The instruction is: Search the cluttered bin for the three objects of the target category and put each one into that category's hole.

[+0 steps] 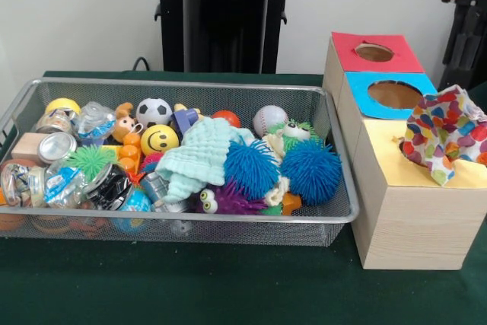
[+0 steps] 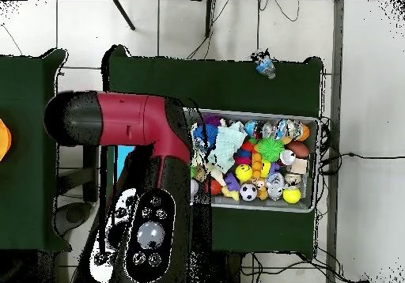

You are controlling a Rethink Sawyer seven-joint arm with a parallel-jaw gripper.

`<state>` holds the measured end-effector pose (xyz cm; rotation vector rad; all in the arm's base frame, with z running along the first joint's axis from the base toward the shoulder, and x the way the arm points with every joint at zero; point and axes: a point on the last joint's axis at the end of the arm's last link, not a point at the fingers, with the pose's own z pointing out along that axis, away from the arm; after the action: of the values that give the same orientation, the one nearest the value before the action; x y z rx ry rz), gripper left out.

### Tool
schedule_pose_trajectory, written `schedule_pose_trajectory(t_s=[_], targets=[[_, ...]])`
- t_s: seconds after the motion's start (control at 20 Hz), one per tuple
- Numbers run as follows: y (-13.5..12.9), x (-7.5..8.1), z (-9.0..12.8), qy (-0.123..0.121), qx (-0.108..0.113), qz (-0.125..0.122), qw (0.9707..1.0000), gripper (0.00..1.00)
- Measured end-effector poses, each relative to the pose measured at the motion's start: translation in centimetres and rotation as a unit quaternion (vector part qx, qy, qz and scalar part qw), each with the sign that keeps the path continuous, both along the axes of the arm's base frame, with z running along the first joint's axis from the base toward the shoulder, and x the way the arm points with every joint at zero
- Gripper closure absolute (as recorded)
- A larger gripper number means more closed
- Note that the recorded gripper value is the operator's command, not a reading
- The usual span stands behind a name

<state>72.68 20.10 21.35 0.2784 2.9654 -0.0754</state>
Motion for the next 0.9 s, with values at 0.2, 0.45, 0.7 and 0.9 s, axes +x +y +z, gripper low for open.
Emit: schedule_pose_trajectory(t_s=[0.2, 0.45, 0.7, 0.9], targets=[[0.2, -0.1, -1.1, 0.003, -0.002, 0.002, 1.0000, 1.00], [0.1, -0.1, -2.5, 0.004, -0.005, 0.003, 1.0000, 1.00], [0.1, 0.0, -3.3, 0.001, -0.007, 0.003, 1.0000, 1.00], [0.1, 0.0, -3.9, 0.001, -0.008, 0.004, 1.0000, 1.00]])
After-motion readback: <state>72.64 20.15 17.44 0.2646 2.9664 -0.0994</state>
